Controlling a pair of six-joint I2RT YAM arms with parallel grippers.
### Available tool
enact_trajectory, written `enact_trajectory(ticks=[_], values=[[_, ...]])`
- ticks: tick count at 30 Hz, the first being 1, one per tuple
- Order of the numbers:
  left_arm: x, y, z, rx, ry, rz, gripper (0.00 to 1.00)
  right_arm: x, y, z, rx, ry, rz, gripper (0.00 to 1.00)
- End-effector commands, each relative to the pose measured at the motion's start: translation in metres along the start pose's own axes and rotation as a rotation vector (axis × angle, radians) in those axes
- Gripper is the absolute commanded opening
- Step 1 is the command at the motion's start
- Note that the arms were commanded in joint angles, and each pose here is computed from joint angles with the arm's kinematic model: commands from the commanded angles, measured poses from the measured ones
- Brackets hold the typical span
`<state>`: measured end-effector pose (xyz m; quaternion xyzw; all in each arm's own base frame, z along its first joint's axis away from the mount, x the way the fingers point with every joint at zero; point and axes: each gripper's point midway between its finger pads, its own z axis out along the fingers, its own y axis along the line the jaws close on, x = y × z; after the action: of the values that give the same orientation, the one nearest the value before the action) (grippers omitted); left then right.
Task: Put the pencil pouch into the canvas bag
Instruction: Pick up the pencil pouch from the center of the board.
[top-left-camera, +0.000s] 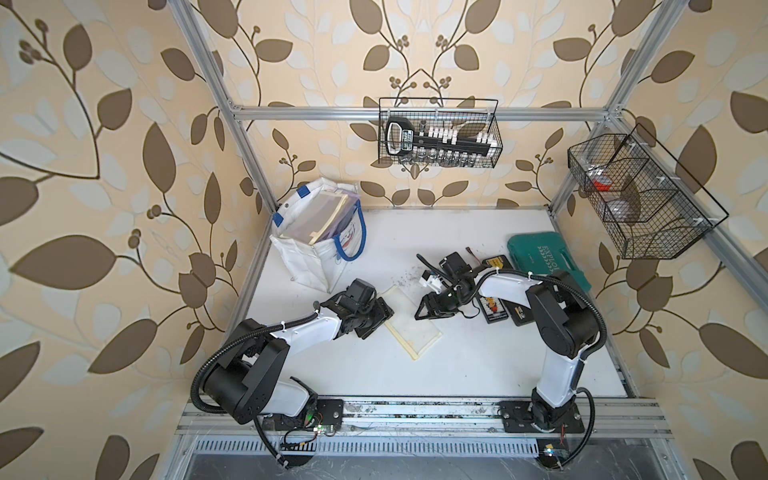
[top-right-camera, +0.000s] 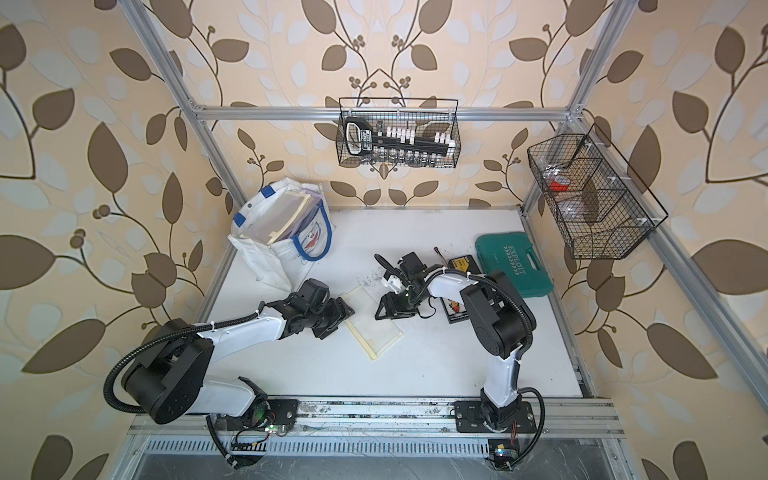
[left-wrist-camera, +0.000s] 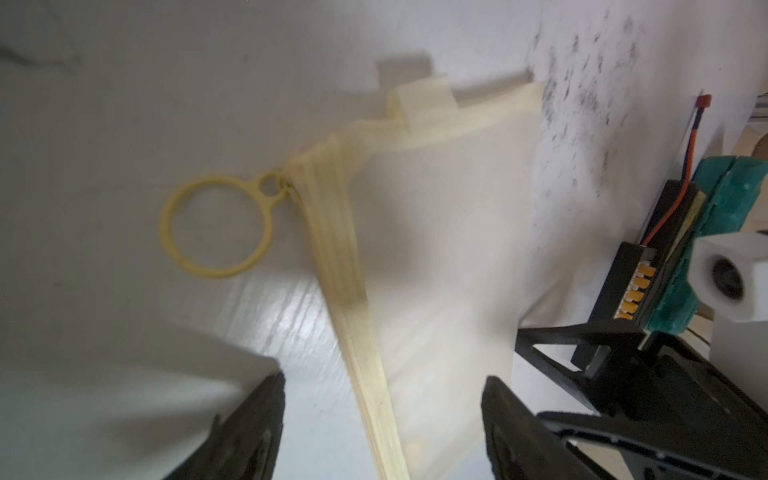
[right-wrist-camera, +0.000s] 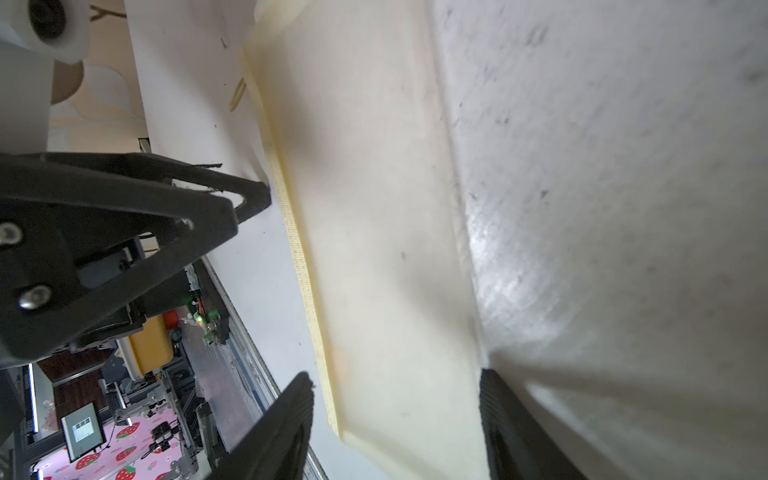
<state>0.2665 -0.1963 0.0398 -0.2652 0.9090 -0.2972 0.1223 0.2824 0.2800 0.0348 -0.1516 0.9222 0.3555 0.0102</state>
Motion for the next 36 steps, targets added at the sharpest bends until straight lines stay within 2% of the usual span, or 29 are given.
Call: enact_trajectory(ticks=[1,6,13,17,20,26,32,36], values=[[-0.003,0.01,0.012,-0.019,-0.024,-0.015,0.76,-0.016,0.01,0.004,-0.056,-0.027,-0.011,0.62],[0.003,0.007,0.029,0.001,0.025,-0.02,0.72,-0.024,0.012,0.016,-0.088,-0.011,0.005,0.61],[0.008,0.005,0.046,0.041,0.055,-0.057,0.63,-0.008,0.008,0.025,-0.12,0.004,0.039,0.58],[0.008,0.003,0.048,0.049,0.058,-0.059,0.59,-0.009,0.014,0.02,-0.136,-0.011,0.028,0.46],[0.009,0.0,0.041,0.057,0.055,-0.041,0.59,-0.012,0.018,0.014,-0.133,-0.021,0.012,0.3],[0.003,-0.024,-0.002,0.125,-0.014,0.076,0.53,-0.021,0.043,-0.016,-0.147,-0.07,-0.038,0.0],[0.003,-0.069,-0.056,0.266,-0.044,0.257,0.52,-0.029,0.087,-0.064,-0.202,-0.16,-0.13,0.0],[0.005,-0.103,-0.091,0.482,-0.056,0.329,0.59,-0.033,0.126,-0.101,-0.274,-0.227,-0.21,0.0]])
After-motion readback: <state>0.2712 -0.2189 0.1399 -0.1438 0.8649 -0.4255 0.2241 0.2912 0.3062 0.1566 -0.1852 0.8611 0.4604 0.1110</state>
